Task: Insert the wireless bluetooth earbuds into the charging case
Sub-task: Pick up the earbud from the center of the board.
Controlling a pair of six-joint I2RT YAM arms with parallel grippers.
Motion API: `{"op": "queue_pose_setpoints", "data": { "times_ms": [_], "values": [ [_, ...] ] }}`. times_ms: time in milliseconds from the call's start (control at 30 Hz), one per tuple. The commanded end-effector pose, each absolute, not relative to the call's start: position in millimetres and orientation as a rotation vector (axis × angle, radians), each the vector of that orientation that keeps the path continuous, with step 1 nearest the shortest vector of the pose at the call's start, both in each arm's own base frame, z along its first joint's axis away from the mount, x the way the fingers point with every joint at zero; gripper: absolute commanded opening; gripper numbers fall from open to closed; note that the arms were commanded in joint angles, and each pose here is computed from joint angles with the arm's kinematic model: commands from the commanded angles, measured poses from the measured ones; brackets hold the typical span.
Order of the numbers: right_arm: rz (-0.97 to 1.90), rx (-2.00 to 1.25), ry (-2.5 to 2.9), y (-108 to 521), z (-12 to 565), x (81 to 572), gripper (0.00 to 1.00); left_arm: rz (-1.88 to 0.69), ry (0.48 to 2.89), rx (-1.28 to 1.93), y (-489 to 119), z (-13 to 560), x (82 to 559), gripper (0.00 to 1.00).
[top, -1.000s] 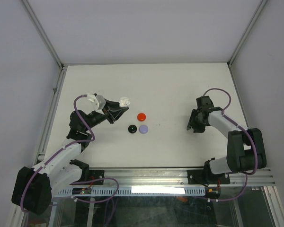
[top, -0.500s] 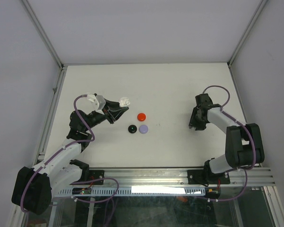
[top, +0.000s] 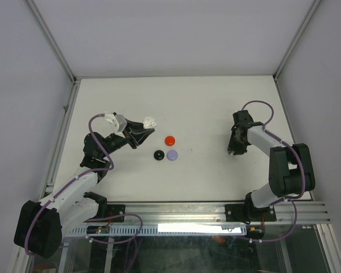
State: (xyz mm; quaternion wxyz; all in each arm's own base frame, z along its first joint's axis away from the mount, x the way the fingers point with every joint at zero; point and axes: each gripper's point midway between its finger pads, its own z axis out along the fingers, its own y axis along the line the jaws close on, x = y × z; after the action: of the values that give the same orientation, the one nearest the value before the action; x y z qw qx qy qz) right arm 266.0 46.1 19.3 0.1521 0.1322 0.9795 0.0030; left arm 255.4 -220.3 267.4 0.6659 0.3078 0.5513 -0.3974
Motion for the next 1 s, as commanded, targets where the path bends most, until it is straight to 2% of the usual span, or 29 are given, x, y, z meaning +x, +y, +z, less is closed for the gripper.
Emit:
{"op": "queue_pose_setpoints", "data": {
  "times_ms": [0,200,333,633,967],
  "values": [
    [-0.019,0.353,2.834,47.6,18.2,267.3,0.27,-0.889,1.138,0.711,-220.3,300.1,251.3,0.01],
    [0.005,0.317,2.805,55.4,28.8,272.4,0.2,-0.892,1.139,0.712,-220.7,299.9,251.2,0.01],
    [0.121,0.269,2.705,76.2,58.7,286.3,0.18,-0.893,1.14,0.714,-221.1,299.1,251.2,0.02],
    [0.485,0.123,2.367,139.7,166.3,316.1,0.17,-0.913,1.117,0.731,-223.2,299.6,246.6,0.01],
    [0.797,-0.109,1.966,222.4,280.8,311.6,0.15,-0.933,1.073,0.769,-225.7,301.3,237.2,0.02]
  ]
}}
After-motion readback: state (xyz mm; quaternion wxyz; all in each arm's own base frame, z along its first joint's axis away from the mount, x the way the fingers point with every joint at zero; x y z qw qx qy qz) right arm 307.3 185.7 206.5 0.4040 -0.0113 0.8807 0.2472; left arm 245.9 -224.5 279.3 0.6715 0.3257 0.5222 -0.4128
